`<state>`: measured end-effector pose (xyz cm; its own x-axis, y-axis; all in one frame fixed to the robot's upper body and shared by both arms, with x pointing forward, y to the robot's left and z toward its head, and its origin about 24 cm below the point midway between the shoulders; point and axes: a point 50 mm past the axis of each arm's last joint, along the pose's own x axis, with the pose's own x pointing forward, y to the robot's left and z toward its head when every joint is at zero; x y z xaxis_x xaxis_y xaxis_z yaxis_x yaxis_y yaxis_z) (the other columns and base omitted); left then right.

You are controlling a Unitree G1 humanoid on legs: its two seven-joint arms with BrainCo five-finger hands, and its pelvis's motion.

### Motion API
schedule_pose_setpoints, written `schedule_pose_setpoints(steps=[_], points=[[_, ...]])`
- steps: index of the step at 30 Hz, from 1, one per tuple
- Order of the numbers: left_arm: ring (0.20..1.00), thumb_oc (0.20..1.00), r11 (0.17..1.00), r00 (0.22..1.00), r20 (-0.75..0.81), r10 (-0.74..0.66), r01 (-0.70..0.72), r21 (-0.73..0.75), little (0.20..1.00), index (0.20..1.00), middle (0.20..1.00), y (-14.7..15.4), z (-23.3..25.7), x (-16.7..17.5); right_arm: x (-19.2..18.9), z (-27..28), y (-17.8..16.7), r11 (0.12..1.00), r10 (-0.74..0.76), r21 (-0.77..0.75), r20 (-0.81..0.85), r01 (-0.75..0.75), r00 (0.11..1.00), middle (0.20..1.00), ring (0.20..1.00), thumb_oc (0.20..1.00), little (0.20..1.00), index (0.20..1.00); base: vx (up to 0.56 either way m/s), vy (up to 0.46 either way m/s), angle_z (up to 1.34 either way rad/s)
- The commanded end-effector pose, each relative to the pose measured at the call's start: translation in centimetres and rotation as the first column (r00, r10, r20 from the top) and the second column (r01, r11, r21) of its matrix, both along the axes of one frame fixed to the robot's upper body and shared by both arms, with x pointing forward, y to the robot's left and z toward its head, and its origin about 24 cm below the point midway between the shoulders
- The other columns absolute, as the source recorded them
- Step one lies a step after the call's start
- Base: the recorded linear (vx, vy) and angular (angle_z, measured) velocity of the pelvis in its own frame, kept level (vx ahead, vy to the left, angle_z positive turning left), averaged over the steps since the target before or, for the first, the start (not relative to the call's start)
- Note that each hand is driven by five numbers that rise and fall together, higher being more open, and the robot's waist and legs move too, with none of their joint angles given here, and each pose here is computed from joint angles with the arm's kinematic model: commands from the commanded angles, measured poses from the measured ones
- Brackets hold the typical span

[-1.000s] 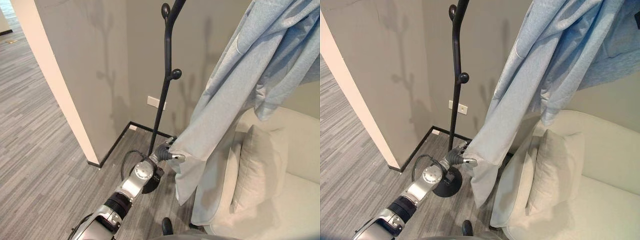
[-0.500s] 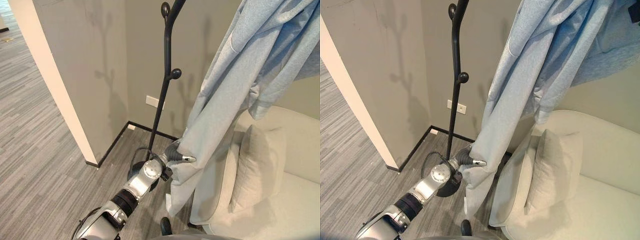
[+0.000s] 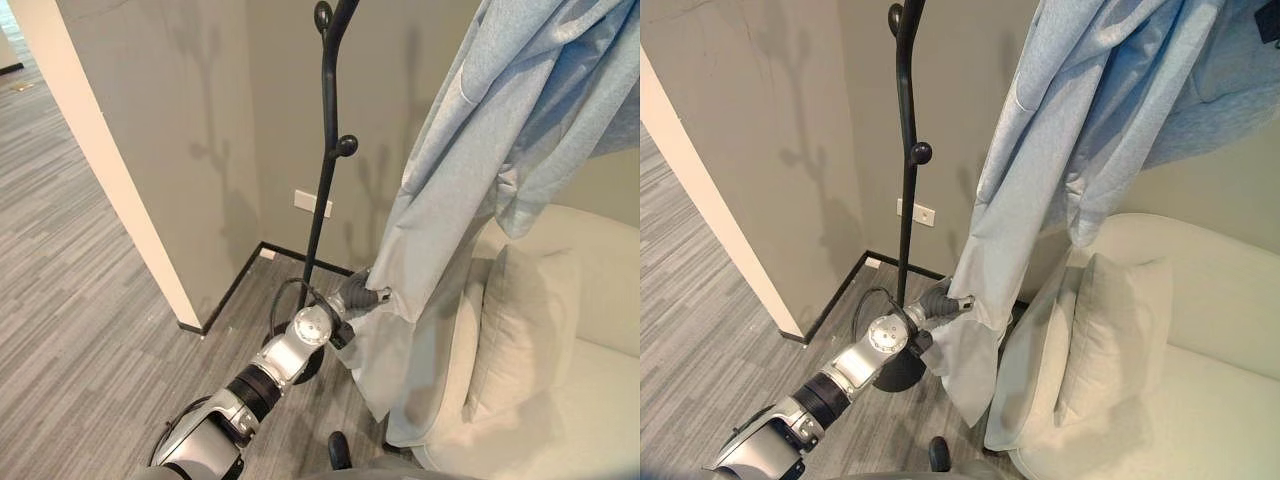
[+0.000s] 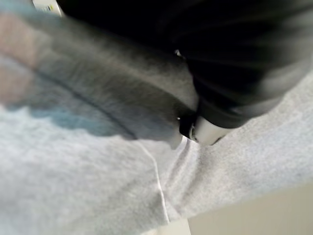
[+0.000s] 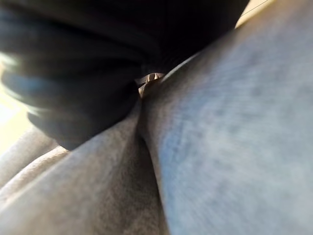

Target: Hang the clothes on the sofa on the clothes rack.

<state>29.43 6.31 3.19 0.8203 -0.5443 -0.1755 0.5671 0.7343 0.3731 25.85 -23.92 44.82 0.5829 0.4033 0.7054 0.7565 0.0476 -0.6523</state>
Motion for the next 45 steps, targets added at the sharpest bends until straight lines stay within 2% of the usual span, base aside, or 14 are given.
schedule_pose_setpoints(steps=[1, 6, 7, 10, 12, 14, 18, 22, 24, 27, 31, 34, 40, 45], points=[[0.200, 0.200, 0.996, 0.964, 0.267, -0.009, 0.033, -0.087, 0.200, 0.200, 0.200, -0.3, 6.4, 1.4, -4.8, 4.9, -3.2, 0.986, -0.081, 0.163, 0.237, 0.043, 0.968, 0.200, 0.200, 0.200, 0.200, 0.200, 0.00, 0.000, 0.00], [0.200, 0.200, 0.996, 0.937, 0.346, 0.058, -0.031, -0.083, 0.200, 0.200, 0.200, 2.0, 8.1, 1.8, -4.8, 4.1, -4.1, 0.982, -0.110, 0.177, 0.211, 0.072, 0.971, 0.200, 0.200, 0.200, 0.200, 0.200, 0.00, 0.000, 0.00], [0.200, 0.200, 0.991, 0.899, 0.423, 0.111, -0.067, -0.116, 0.200, 0.200, 0.200, 3.6, 10.2, 1.7, -4.8, 3.3, -4.6, 0.981, -0.130, 0.165, 0.182, 0.100, 0.975, 0.200, 0.200, 0.200, 0.200, 0.200, 0.00, 0.000, 0.00], [0.200, 0.200, 0.981, 0.868, 0.468, 0.168, -0.100, -0.168, 0.200, 0.200, 0.200, 4.8, 11.6, 1.3, -4.9, 2.6, -4.3, 0.985, -0.116, 0.146, 0.168, 0.091, 0.979, 0.200, 0.200, 0.200, 0.200, 0.200, 0.00, 0.000, 0.00], [0.200, 0.200, 0.956, 0.793, 0.545, 0.271, -0.155, -0.250, 0.200, 0.200, 0.200, 7.1, 14.0, 0.6, -5.0, 2.0, -3.3, 0.991, -0.060, 0.125, 0.182, 0.038, 0.981, 0.200, 0.200, 0.200, 0.200, 0.200, 0.00, 0.000, 0.00], [0.200, 0.200, 0.946, 0.769, 0.561, 0.307, -0.185, -0.265, 0.200, 0.200, 0.200, 8.3, 14.6, 0.2, -4.5, 1.1, -3.2, 0.990, -0.027, 0.144, 0.180, 0.001, 0.983, 0.200, 0.200, 0.200, 0.200, 0.200, 0.00, 0.000, 0.00], [0.200, 0.200, 0.932, 0.660, 0.659, 0.362, -0.250, -0.263, 0.200, 0.200, 0.200, 11.6, 17.1, -1.5, -4.8, -3.9, -5.3, 0.955, 0.013, 0.288, 0.179, -0.065, 0.984, 0.200, 0.200, 0.200, 0.200, 0.200, 0.00, 0.012, 0.17], [0.200, 0.200, 0.929, 0.597, 0.712, 0.369, -0.240, -0.281, 0.200, 0.200, 0.200, 12.2, 18.8, -2.6, -6.1, -8.0, -7.9, 0.925, -0.067, 0.380, 0.127, 0.014, 0.990, 0.200, 0.200, 0.200, 0.200, 0.200, 0.00, 0.008, 0.12], [0.200, 0.200, 0.923, 0.562, 0.732, 0.384, -0.254, -0.290, 0.200, 0.200, 0.200, 12.8, 19.4, -3.0, -6.0, -9.1, -8.1, 0.909, -0.058, 0.418, 0.119, 0.003, 0.991, 0.200, 0.200, 0.200, 0.200, 0.200, -0.01, 0.016, -0.06], [0.200, 0.200, 0.919, 0.493, 0.778, 0.388, -0.271, -0.286, 0.200, 0.200, 0.200, 13.8, 20.9, -3.8, -5.7, -11.5, -7.3, 0.883, -0.012, 0.468, 0.111, -0.042, 0.994, 0.200, 0.200, 0.200, 0.200, 0.200, 0.00, 0.000, 0.00], [0.200, 0.200, 0.920, 0.477, 0.791, 0.384, -0.272, -0.283, 0.200, 0.200, 0.200, 13.9, 21.3, -3.8, -5.4, -11.9, -6.5, 0.877, 0.020, 0.475, 0.113, -0.071, 0.993, 0.200, 0.200, 0.200, 0.200, 0.200, 0.00, 0.000, 0.00], [0.200, 0.200, 0.923, 0.431, 0.825, 0.366, -0.280, -0.263, 0.200, 0.200, 0.200, 13.9, 22.4, -3.7, -4.9, -12.1, -5.7, 0.877, 0.055, 0.470, 0.109, -0.100, 0.993, 0.200, 0.200, 0.200, 0.200, 0.200, -0.01, 0.006, 0.02], [0.200, 0.200, 0.908, 0.250, 0.905, 0.344, -0.335, -0.253, 0.200, 0.200, 0.200, 14.0, 26.5, -2.6, -4.1, -9.8, -4.3, 0.894, 0.068, 0.421, 0.205, -0.151, 0.976, 0.200, 0.200, 0.200, 0.200, 0.200, 0.00, 0.000, 0.00], [0.200, 0.200, 0.884, 0.097, 0.930, 0.355, -0.357, -0.300, 0.200, 0.200, 0.200, 14.4, 30.2, -2.4, -3.6, -7.4, -5.5, 0.899, -0.030, 0.428, 0.272, -0.092, 0.962, 0.200, 0.200, 0.200, 0.200, 0.200, 0.02, 0.006, 0.01]])
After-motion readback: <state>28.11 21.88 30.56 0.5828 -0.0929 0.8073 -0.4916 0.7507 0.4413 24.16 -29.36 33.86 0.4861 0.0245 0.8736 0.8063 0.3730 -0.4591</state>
